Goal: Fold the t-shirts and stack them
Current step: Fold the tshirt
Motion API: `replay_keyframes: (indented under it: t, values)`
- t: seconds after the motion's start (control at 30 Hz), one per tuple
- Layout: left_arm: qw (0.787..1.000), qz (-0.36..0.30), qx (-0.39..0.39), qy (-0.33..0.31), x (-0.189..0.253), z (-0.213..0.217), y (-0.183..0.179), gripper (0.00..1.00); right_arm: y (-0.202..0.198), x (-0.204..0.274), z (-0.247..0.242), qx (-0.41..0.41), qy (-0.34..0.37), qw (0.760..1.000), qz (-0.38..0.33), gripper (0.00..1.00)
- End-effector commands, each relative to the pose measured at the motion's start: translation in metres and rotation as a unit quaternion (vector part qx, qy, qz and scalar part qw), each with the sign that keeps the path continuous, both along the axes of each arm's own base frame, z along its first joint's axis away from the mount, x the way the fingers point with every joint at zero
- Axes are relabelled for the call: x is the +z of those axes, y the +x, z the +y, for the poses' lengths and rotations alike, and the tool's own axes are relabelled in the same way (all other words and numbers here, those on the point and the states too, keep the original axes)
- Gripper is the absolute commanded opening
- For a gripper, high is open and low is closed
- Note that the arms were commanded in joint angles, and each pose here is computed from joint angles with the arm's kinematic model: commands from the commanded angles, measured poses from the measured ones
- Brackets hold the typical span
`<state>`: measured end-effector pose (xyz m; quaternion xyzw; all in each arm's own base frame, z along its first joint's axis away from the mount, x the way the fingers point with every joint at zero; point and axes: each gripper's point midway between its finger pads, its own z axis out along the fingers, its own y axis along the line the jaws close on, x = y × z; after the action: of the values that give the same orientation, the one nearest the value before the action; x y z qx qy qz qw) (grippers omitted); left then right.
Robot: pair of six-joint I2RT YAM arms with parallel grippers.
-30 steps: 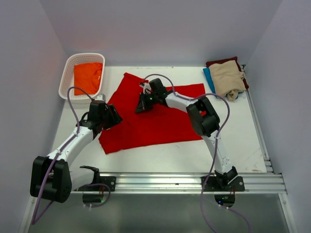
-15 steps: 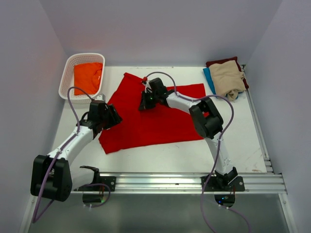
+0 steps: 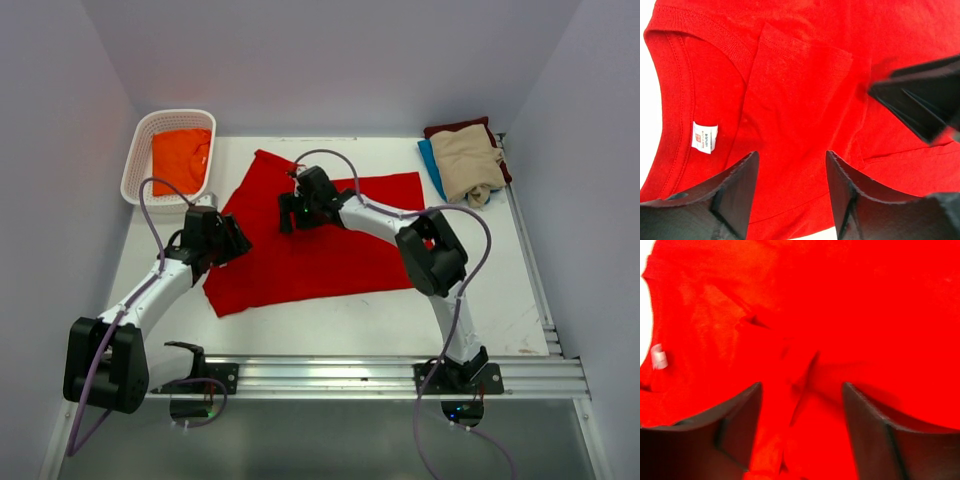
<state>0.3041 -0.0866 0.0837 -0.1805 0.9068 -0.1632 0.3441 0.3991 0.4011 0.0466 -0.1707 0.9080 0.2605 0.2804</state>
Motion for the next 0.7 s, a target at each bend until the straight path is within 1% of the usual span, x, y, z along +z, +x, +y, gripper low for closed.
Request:
replay_keyframes:
  t: [0.0,0.03,0.07,0.1,0.13,0.17,0.2,0.23,0.27,0.3,0.33,0.37,0.4,0.43,0.47,0.5,0.53,0.57,0.6,0.63,0.67]
  values:
    - [0.999,-0.049,-0.008,-0.003,0.022,-0.001,0.019,0.61,0.001,0.075,-0.01,-0.02,0.012,0.996,-0.084,0.73]
    - [0.998,-0.063,-0.008,-0.008,0.032,-0.002,0.026,0.63,0.0,0.083,-0.014,-0.024,0.013,0.995,-0.092,0.75]
    - [0.997,-0.074,-0.007,-0.011,0.039,-0.004,0.034,0.66,-0.001,0.107,-0.022,-0.034,0.018,0.993,-0.115,0.77]
    - [0.997,-0.082,-0.004,-0.015,0.046,-0.005,0.04,0.72,-0.006,0.108,-0.028,-0.036,0.013,0.993,-0.115,0.78]
    - [0.995,-0.099,0.001,-0.023,0.063,-0.006,0.052,0.75,-0.01,0.117,-0.033,-0.034,0.011,0.992,-0.123,0.81]
    - [0.995,-0.098,0.002,-0.025,0.063,-0.008,0.062,0.77,-0.013,0.134,-0.042,-0.041,0.012,0.99,-0.135,0.84]
    - [0.994,-0.102,0.003,-0.028,0.067,-0.01,0.07,0.8,-0.015,0.136,-0.051,-0.051,0.001,0.989,-0.139,0.85]
    - [0.992,-0.119,0.008,-0.036,0.085,-0.012,0.085,0.8,-0.019,0.14,-0.056,-0.048,-0.007,0.989,-0.143,0.85]
    - [0.994,-0.103,0.009,-0.037,0.075,-0.015,0.096,0.81,-0.026,0.146,-0.066,-0.05,-0.013,0.988,-0.145,0.85]
    - [0.994,-0.1,0.01,-0.04,0.075,-0.016,0.106,0.81,-0.031,0.148,-0.072,-0.052,-0.017,0.988,-0.145,0.85]
    - [0.992,-0.119,0.011,-0.048,0.094,-0.019,0.126,0.81,-0.036,0.149,-0.076,-0.051,-0.021,0.988,-0.143,0.85]
    - [0.995,-0.091,0.011,-0.047,0.072,-0.021,0.139,0.81,-0.043,0.143,-0.086,-0.052,-0.035,0.989,-0.134,0.83]
    - [0.995,-0.088,0.01,-0.051,0.071,-0.023,0.151,0.8,-0.048,0.156,-0.094,-0.059,-0.033,0.987,-0.145,0.83]
    - [0.992,-0.107,0.005,-0.066,0.09,-0.026,0.173,0.8,-0.054,0.159,-0.1,-0.06,-0.033,0.987,-0.146,0.83]
    - [0.995,-0.071,0.005,-0.068,0.059,-0.028,0.187,0.79,-0.063,0.152,-0.11,-0.061,-0.045,0.988,-0.137,0.82]
    - [0.995,-0.062,0.006,-0.074,0.053,-0.028,0.199,0.77,-0.07,0.168,-0.117,-0.065,-0.034,0.986,-0.15,0.81]
    - [0.993,-0.079,0.003,-0.087,0.072,-0.029,0.221,0.76,-0.075,0.171,-0.123,-0.066,-0.034,0.986,-0.152,0.81]
    - [0.995,-0.051,0.006,-0.088,0.042,-0.029,0.234,0.75,-0.084,0.163,-0.131,-0.065,-0.043,0.986,-0.144,0.8]
    - [0.995,-0.05,0.006,-0.089,0.038,-0.029,0.245,0.73,-0.09,0.167,-0.137,-0.068,-0.043,0.986,-0.148,0.8]
    - [0.993,-0.071,0.009,-0.09,0.053,-0.026,0.265,0.73,-0.097,0.18,-0.145,-0.073,-0.034,0.984,-0.16,0.8]
    - [0.995,-0.046,0.015,-0.085,0.027,-0.025,0.272,0.73,-0.105,0.173,-0.154,-0.073,-0.042,0.984,-0.154,0.8]
